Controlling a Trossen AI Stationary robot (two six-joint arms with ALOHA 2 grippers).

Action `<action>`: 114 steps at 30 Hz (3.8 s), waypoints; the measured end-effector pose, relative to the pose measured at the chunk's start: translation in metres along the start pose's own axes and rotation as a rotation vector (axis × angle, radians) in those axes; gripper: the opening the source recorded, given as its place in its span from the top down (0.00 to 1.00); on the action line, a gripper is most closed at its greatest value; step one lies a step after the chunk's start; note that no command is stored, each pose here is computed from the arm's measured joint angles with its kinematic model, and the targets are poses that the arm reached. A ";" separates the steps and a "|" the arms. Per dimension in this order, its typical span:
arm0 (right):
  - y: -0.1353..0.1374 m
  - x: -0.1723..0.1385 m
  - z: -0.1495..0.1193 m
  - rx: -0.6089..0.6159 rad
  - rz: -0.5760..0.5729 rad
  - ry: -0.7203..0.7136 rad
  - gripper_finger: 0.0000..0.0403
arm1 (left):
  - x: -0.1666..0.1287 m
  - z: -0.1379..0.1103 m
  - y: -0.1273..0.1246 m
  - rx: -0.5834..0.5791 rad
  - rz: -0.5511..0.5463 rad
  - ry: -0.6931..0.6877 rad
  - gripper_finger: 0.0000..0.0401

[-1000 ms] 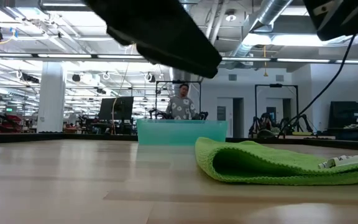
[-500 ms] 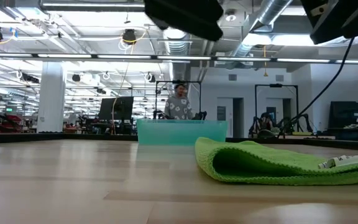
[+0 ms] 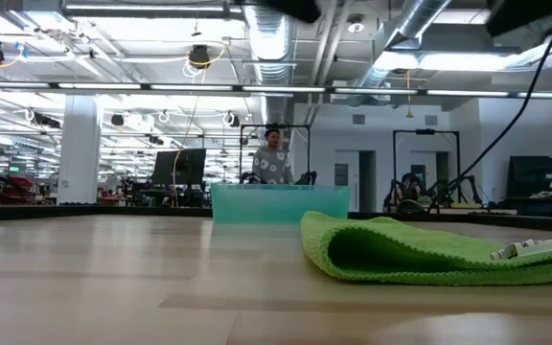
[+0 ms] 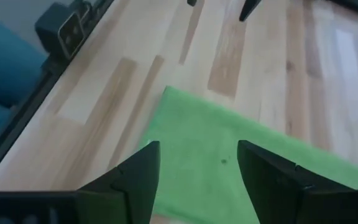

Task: Roll microfiber towels into tight, uniform cylinder then place into a basket
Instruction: Roll the green microfiber cloth

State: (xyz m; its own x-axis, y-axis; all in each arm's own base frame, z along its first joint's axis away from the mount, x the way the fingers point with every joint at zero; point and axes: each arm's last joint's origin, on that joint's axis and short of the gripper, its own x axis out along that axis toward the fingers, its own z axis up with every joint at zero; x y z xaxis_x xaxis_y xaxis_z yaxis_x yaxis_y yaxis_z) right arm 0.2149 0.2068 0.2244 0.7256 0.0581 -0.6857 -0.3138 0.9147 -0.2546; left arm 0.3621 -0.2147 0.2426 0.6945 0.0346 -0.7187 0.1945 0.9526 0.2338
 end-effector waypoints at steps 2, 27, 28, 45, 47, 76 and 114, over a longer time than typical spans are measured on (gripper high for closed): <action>0.003 0.000 -0.003 0.000 0.017 0.029 0.41 | 0.006 -0.008 -0.005 0.020 0.014 0.026 0.49; 0.035 0.064 -0.032 -0.043 0.107 0.228 0.41 | 0.073 -0.028 -0.005 -0.019 -0.156 0.043 0.49; 0.035 0.066 -0.032 -0.038 0.123 0.225 0.41 | 0.073 -0.026 -0.006 -0.010 -0.161 0.021 0.49; 0.020 0.090 -0.038 0.009 0.218 0.311 0.43 | 0.107 -0.042 0.003 -0.043 -0.239 0.098 0.49; 0.019 0.090 -0.039 0.024 0.213 0.326 0.47 | 0.108 -0.042 0.004 -0.053 -0.250 0.100 0.49; 0.017 0.090 -0.039 0.028 0.213 0.330 0.96 | 0.109 -0.042 0.006 -0.109 -0.267 0.101 0.99; 0.037 0.016 0.027 0.128 0.259 0.092 0.99 | -0.015 0.040 -0.041 0.098 0.209 0.113 1.00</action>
State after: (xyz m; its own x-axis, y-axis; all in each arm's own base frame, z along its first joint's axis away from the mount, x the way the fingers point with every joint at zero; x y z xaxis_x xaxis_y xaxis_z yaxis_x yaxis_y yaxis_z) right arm 0.2314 0.2521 0.2230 0.5712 0.2651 -0.7768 -0.3971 0.9175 0.0212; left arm 0.3712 -0.2668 0.2698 0.6457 0.2661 -0.7157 0.1254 0.8876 0.4432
